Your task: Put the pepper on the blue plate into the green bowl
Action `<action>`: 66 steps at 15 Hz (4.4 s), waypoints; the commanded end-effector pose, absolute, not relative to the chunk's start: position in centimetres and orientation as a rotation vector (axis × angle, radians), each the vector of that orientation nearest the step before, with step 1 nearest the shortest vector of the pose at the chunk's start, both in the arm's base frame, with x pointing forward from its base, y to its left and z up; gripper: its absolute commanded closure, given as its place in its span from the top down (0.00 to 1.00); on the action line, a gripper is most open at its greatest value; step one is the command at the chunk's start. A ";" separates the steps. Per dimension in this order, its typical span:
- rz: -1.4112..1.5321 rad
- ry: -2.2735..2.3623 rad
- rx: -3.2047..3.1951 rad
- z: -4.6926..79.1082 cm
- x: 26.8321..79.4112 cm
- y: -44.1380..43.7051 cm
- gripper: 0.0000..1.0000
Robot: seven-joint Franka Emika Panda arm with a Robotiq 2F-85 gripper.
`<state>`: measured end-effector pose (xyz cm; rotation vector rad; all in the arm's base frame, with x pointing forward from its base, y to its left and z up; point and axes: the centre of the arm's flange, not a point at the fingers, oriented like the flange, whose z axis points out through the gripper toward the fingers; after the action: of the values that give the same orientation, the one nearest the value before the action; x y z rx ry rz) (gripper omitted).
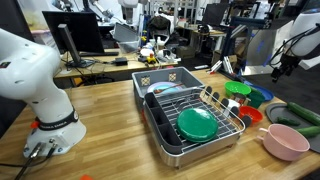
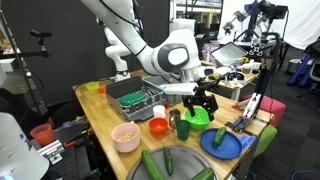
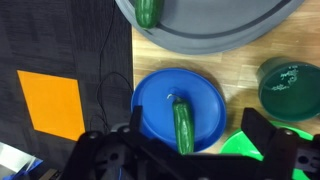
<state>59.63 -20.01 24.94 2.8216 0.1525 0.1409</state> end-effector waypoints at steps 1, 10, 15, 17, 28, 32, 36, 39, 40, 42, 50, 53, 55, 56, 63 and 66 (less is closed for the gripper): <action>0.141 0.153 2.822 24.9 59.6 -20.0 1.00; 0.191 0.159 2.864 20.5 63.7 -22.9 1.00; 0.177 0.380 2.882 17.5 67.0 -22.3 1.00; 0.153 0.463 2.860 16.7 68.0 -22.3 1.00; -0.023 0.616 2.876 12.2 71.6 -23.7 1.00; -0.041 0.587 2.912 11.3 72.5 -24.3 1.00; -0.033 0.544 2.963 10.6 73.1 -24.7 1.00; -0.026 0.518 3.001 10.3 73.5 -24.9 1.00; -0.028 0.509 3.011 10.1 73.5 -25.0 1.00; -0.037 0.492 3.033 10.0 73.6 -25.4 1.00; -0.064 0.460 3.095 9.7 73.2 -26.7 0.51; -0.053 0.449 3.100 10.2 73.3 -27.1 0.30; -0.044 0.441 3.096 10.7 73.3 -27.4 0.16; -0.035 0.436 3.093 11.2 73.2 -27.7 0.11; -0.010 0.416 3.060 14.4 71.5 -28.5 0.09; -0.050 0.416 2.939 16.7 70.4 -28.3 0.09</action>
<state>72.77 -28.93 14.55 3.0233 0.3914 0.0072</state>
